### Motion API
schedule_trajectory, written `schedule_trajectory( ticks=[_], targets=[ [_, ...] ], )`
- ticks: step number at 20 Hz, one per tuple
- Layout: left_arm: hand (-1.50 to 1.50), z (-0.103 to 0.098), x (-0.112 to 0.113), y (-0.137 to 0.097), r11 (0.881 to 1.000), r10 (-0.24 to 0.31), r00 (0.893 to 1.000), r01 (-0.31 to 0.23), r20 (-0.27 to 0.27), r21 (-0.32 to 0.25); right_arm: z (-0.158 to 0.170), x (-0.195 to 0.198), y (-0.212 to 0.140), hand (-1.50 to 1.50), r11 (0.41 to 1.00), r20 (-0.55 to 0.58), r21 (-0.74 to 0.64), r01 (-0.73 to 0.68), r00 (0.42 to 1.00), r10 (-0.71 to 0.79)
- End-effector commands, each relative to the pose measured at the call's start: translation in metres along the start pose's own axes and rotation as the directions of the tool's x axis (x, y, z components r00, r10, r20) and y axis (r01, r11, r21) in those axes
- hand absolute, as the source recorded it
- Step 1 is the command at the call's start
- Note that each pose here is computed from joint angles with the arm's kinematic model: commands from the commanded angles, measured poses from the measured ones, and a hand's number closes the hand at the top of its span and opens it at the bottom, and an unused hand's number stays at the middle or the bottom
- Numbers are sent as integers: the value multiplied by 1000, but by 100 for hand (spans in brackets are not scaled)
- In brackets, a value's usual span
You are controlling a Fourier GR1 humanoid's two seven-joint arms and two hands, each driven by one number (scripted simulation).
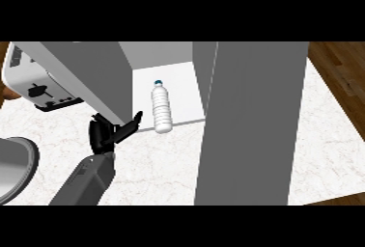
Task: Pick up the bottled water, place it into the cabinet and close the cabinet
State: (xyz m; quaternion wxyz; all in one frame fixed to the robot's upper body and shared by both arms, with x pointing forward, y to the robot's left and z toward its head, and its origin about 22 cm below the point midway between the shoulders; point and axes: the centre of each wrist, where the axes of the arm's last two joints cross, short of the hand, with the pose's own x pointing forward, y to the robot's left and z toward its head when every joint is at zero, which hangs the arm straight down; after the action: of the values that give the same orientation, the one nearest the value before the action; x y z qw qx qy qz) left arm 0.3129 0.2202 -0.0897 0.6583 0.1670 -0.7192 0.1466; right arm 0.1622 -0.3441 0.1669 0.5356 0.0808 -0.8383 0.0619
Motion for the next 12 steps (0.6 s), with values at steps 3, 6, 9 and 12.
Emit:
schedule_trajectory(
  ticks=[3, 6, 9, 12],
  targets=[
    [-150, -36, 65, -84, 990, 103, 993, -97, 53, -103, -3, -2, -3, -150, 1000, -7, 22, 11, 1000, -11],
    [-150, -35, 67, -88, 990, 87, 994, -79, 62, -116, -4, -3, -3, -150, 1000, -6, 21, 3, 1000, -3],
    [-150, -37, 63, -79, 993, 50, 994, -39, 94, -114, -5, 0, -3, -150, 999, 3, 37, 4, 1000, -5],
    [-150, -38, 69, -83, 989, 37, 991, -17, 132, -149, -10, 4, -3, -150, 998, 8, 59, -11, 1000, 11]
  ],
)
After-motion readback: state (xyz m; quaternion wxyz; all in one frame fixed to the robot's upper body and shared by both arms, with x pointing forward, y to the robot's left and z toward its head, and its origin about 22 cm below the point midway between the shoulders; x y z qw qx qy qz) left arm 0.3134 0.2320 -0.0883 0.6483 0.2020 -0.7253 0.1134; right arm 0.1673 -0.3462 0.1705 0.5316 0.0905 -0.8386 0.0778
